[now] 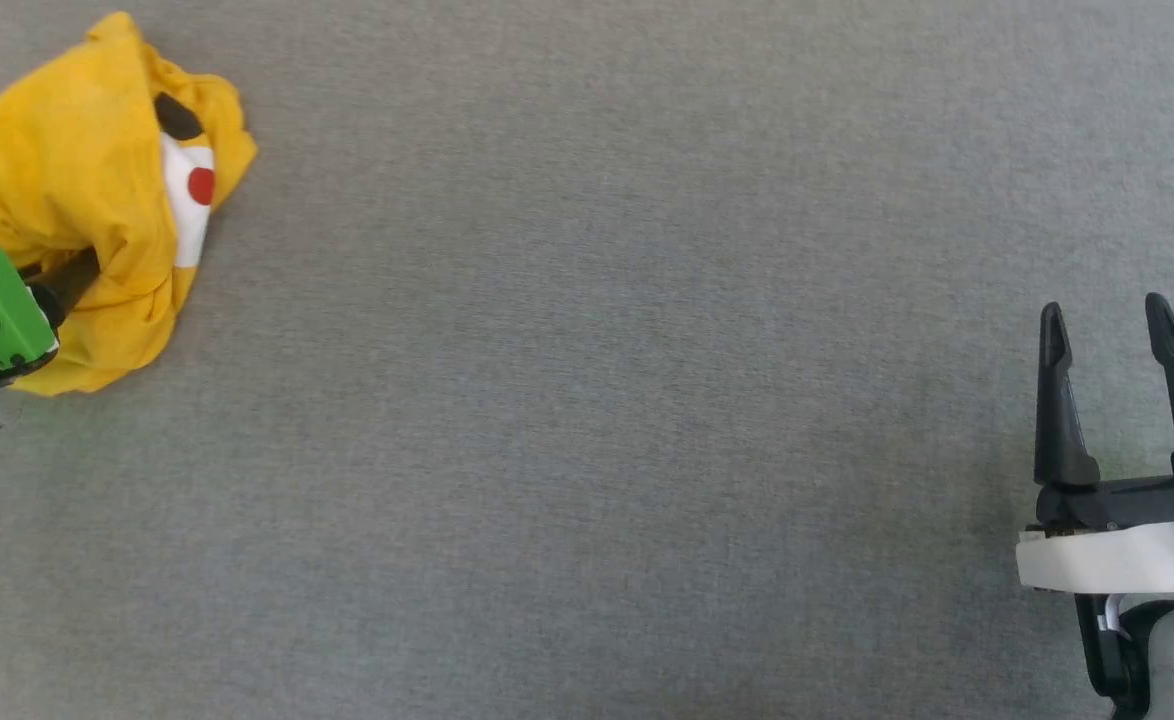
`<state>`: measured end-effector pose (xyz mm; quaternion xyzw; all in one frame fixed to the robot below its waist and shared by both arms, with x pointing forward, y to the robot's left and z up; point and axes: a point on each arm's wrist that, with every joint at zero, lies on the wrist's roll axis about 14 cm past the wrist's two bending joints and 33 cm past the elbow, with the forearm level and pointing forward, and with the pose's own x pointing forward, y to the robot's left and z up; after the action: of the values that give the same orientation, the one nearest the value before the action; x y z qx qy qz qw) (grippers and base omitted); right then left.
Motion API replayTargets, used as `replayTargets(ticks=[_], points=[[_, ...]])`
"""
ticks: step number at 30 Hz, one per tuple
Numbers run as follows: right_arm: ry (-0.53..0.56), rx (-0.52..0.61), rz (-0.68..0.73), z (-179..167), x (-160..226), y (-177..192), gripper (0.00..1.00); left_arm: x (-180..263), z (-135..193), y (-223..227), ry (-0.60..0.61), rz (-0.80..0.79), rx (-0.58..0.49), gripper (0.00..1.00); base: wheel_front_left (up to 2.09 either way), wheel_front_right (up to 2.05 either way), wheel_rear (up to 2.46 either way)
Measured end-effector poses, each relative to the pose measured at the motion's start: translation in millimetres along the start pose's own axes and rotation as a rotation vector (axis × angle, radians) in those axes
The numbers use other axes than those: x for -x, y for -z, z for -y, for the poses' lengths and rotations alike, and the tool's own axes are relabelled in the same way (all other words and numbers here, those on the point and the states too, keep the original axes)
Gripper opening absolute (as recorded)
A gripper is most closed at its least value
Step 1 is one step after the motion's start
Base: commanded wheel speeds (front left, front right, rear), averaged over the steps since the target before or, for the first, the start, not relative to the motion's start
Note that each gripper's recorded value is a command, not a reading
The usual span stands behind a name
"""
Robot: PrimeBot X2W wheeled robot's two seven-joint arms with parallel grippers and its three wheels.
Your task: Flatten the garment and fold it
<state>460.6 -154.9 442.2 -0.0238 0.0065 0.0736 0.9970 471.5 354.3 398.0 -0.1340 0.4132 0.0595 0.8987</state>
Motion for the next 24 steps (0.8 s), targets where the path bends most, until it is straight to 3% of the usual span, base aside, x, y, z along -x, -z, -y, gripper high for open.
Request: replayTargets(ticks=[10, 11, 12, 24], points=[[0.050, 0.019, -0.032, 19, 7, 11, 1.00, -35, 0, 15, -0.020, -0.062, 0.013, 1.00, 0.00, 0.00, 0.00], [0.055, 0.021, -0.033, 21, 8, 11, 1.00, -38, -1, 16, -0.024, -0.065, 0.004, 0.63, 0.00, 0.00, 0.00], [0.059, 0.023, -0.033, 22, 8, 11, 1.00, -40, 0, 16, -0.025, -0.065, -0.001, 0.00, 0.00, 0.00, 0.00], [0.077, 0.024, -0.012, 29, 7, 3, 1.00, -39, 5, 6, 0.003, -0.009, 0.008, 0.00, 0.00, 0.00, 0.00]])
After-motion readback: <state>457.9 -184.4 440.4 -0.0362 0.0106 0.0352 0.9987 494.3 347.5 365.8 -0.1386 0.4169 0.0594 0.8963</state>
